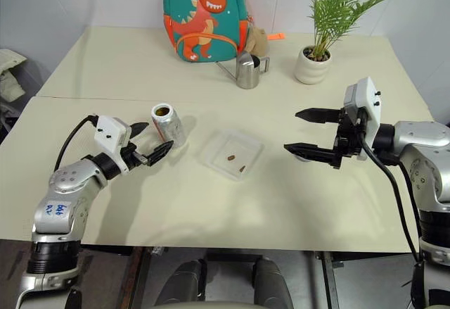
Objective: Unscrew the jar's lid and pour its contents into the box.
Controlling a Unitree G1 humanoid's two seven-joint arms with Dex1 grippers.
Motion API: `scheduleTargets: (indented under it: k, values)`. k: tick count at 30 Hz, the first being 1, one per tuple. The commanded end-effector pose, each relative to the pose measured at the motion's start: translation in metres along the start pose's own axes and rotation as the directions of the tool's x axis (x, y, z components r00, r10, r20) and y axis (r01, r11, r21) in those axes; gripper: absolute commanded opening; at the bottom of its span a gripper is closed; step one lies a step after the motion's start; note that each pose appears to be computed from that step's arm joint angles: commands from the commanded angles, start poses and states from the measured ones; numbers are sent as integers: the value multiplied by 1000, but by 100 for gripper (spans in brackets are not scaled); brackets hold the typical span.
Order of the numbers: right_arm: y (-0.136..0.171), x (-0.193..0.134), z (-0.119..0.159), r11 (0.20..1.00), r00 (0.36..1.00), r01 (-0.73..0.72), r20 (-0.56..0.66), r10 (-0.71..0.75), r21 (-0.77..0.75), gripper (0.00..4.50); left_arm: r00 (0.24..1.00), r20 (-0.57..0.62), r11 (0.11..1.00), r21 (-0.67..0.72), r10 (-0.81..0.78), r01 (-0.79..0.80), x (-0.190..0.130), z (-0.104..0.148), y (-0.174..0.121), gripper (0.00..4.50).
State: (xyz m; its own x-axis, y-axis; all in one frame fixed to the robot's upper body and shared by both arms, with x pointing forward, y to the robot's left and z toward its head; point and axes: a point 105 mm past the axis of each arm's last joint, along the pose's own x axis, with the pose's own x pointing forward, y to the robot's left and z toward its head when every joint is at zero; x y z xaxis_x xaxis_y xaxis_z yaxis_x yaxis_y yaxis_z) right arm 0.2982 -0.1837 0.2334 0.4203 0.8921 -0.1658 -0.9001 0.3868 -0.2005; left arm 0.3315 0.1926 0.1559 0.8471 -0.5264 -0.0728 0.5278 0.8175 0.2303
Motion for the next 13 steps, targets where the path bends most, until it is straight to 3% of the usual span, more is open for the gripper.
scheduleTargets:
  k: [1, 3, 7, 13]
  values:
    - [-1, -13, 14, 999, 1000, 8, 1, -8, -53, 450, 986, 79, 989, 11, -145, 144, -23, 22, -11, 447]
    - [0, -19, 14, 998, 1000, -2, -14, 1, -57, 450, 962, 143, 973, 29, -232, 230, -39, 32, -12, 447]
    - [-2, -26, 16, 998, 999, 3, -31, -5, -66, 450, 922, 248, 954, 54, -298, 294, -65, 45, 14, 447]
    - [-1, -34, 14, 997, 999, 25, -44, -29, -75, 450, 912, 134, 921, 93, -388, 379, -84, 32, 33, 447]
